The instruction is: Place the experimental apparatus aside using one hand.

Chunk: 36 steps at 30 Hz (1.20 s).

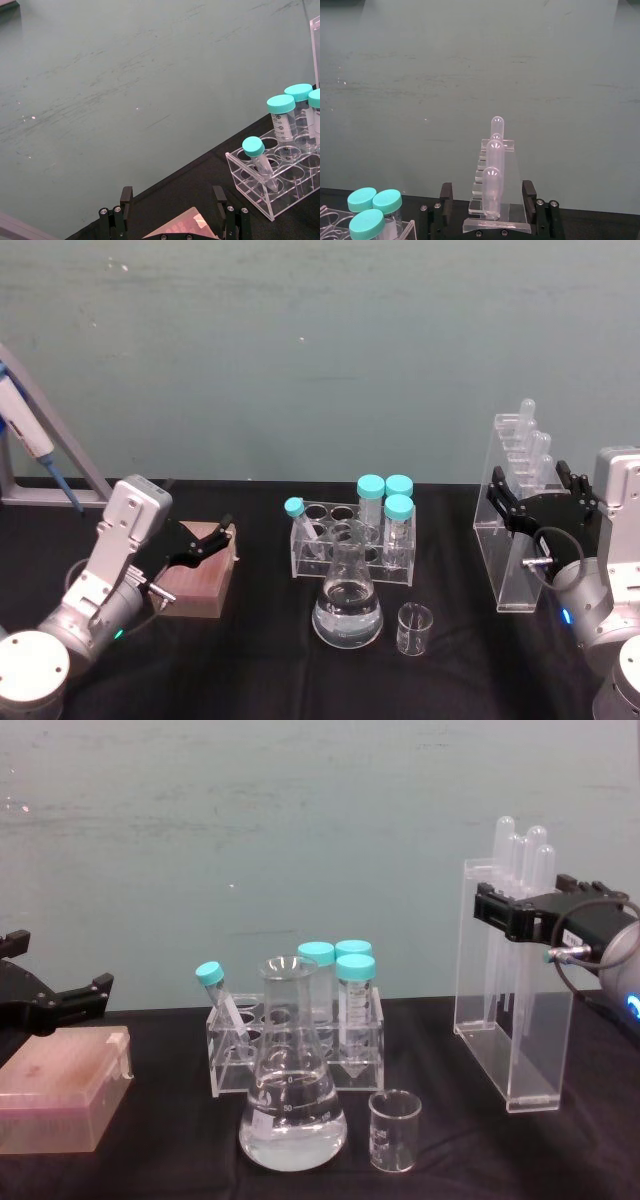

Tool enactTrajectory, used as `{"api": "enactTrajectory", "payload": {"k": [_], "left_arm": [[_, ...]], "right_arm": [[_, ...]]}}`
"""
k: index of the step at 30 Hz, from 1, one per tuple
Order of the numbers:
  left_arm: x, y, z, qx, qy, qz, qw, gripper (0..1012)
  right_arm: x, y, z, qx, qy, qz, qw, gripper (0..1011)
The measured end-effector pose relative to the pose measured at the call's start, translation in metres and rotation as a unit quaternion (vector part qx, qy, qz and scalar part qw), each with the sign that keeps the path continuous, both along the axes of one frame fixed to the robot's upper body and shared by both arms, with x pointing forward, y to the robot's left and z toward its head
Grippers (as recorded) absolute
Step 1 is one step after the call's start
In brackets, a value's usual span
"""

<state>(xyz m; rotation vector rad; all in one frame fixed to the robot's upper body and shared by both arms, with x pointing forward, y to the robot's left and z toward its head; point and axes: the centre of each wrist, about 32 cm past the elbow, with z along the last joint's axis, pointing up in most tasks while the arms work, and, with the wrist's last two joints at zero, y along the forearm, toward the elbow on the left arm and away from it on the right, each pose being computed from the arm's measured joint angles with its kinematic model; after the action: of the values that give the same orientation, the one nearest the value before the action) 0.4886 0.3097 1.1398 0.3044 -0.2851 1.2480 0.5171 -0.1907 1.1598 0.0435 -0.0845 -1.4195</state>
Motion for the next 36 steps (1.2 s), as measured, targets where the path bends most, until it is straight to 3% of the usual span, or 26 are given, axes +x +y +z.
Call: {"api": "enactTrajectory", "payload": {"k": [11, 36], "left_arm": [[0.0, 0.0, 0.0, 0.0, 0.0, 0.0, 1.0, 1000], [0.0, 0.0, 0.0, 0.0, 0.0, 0.0, 1.0, 1000]], "right_arm": [[0.0, 0.0, 0.0, 0.0, 0.0, 0.0, 1.0, 616], [0.0, 0.0, 0.0, 0.0, 0.0, 0.0, 1.0, 614]]}}
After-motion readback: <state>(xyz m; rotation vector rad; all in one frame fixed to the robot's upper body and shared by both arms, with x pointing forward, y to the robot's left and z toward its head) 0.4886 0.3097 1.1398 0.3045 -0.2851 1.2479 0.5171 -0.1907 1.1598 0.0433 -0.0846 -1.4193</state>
